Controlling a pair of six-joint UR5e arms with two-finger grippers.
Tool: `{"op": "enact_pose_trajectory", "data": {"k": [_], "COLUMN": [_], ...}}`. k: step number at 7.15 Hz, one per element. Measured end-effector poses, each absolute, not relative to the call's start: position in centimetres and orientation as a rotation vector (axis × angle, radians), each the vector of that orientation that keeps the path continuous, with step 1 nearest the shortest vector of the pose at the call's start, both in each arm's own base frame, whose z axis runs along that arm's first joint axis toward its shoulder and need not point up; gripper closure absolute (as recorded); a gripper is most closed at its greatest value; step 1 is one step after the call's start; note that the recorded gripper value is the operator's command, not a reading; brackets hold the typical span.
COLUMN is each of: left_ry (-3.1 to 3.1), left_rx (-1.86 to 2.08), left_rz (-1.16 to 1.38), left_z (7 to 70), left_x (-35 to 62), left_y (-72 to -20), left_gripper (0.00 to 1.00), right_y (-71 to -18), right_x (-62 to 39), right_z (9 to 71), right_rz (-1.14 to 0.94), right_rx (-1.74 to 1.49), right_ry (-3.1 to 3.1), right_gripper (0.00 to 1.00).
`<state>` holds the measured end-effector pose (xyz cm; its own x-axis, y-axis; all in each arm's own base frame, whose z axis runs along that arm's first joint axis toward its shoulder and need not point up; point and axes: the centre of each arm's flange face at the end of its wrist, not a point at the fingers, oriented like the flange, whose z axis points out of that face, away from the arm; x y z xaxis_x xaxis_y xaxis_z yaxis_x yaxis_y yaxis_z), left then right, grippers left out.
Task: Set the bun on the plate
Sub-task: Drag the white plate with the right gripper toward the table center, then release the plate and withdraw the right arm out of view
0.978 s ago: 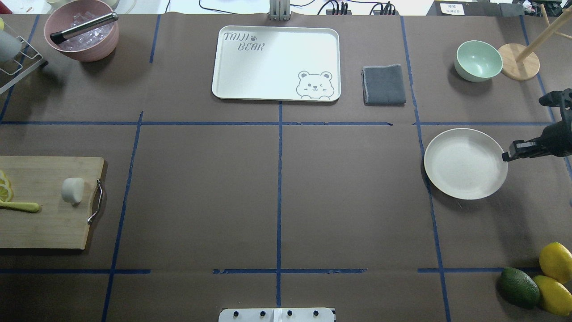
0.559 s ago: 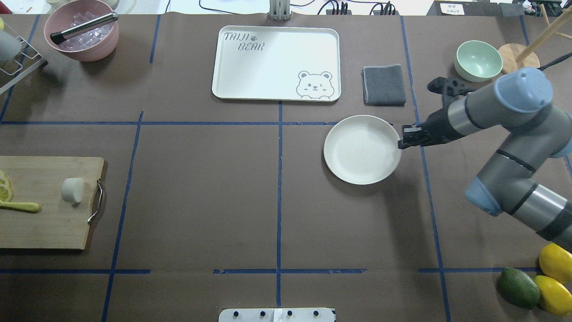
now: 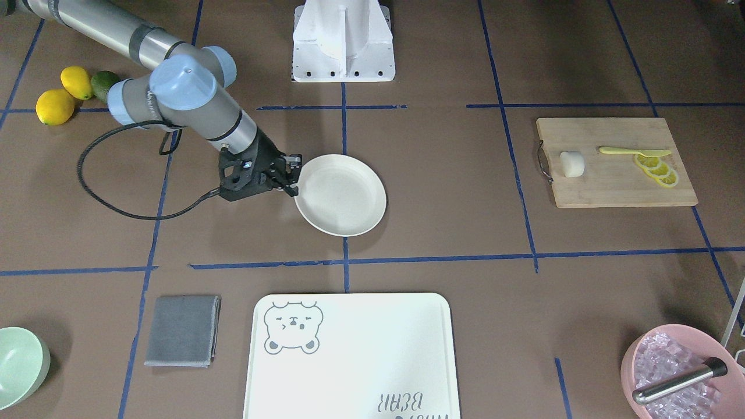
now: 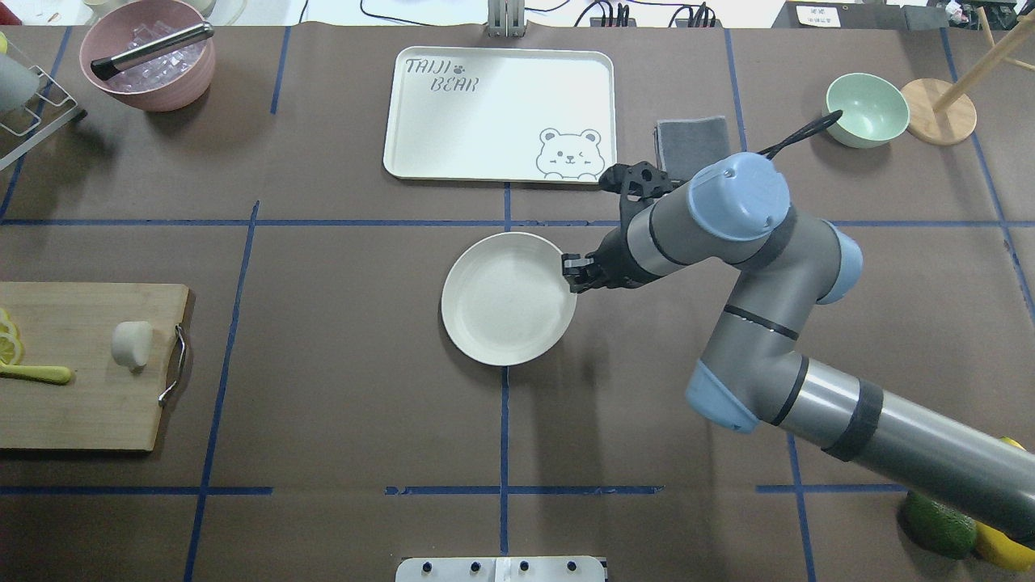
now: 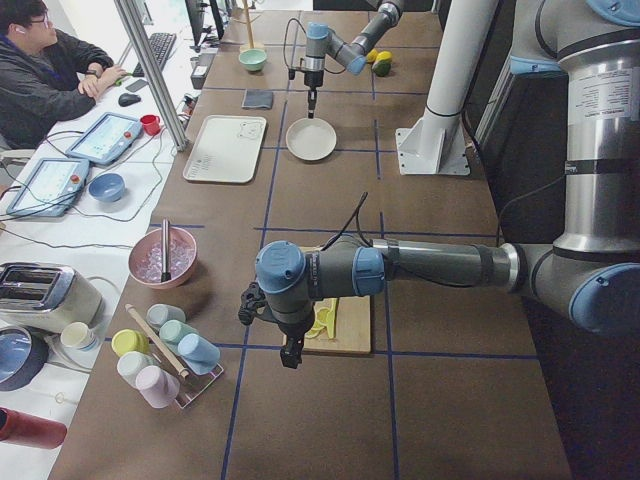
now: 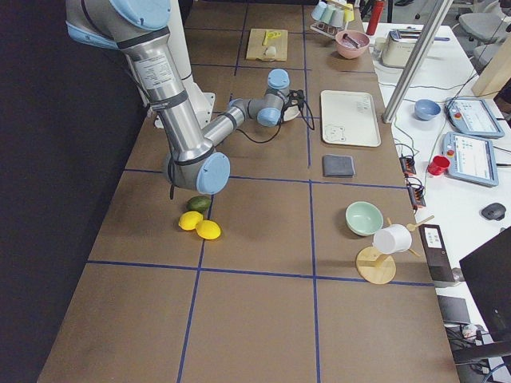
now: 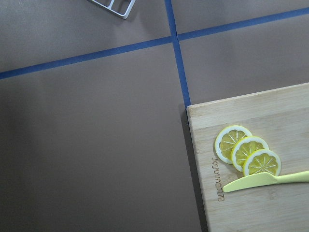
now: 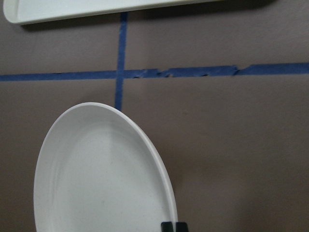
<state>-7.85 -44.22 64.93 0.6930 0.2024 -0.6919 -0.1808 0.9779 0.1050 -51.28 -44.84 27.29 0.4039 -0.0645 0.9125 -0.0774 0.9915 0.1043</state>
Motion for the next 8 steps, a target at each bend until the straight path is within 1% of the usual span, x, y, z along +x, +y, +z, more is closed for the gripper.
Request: {"op": "enact_pose_trajectory", "data": {"k": [1, 2, 4, 5, 6, 8], "left_ry": [0.776, 0.776, 0.776, 0.776, 0.775, 0.773], "left_rx": [0.028, 0.028, 0.029, 0.03, 0.034, 0.045], "left_rz": [0.214, 0.214, 0.214, 0.214, 0.216, 0.218], "left_z": [65.0, 65.0, 65.0, 64.9, 64.7, 64.1], "left_x": [-7.8, -7.9, -7.8, -7.8, -7.9, -7.9], "left_y": [-44.2, -44.2, -44.2, -44.2, -44.2, -44.4], "left_gripper": [0.0, 0.0, 0.0, 0.0, 0.0, 0.0], "right_y": [-43.8, -43.3, -43.7, -44.8, -46.6, -50.9], "right_x": [-52.6, -53.0, -52.7, -51.8, -49.8, -41.9], "right_z": [26.4, 26.4, 28.1, 29.1, 29.7, 31.8], "right_rz": [0.014, 0.017, 0.051, 0.081, 0.086, -0.007], "right_rx": [0.147, 0.149, 0.147, 0.133, 0.124, 0.134], "right_ry": [-1.16, -1.156, -1.099, -1.031, -0.949, -0.789], "right_gripper": [0.79, 0.01, 0.0, 0.0, 0.0, 0.0]}}
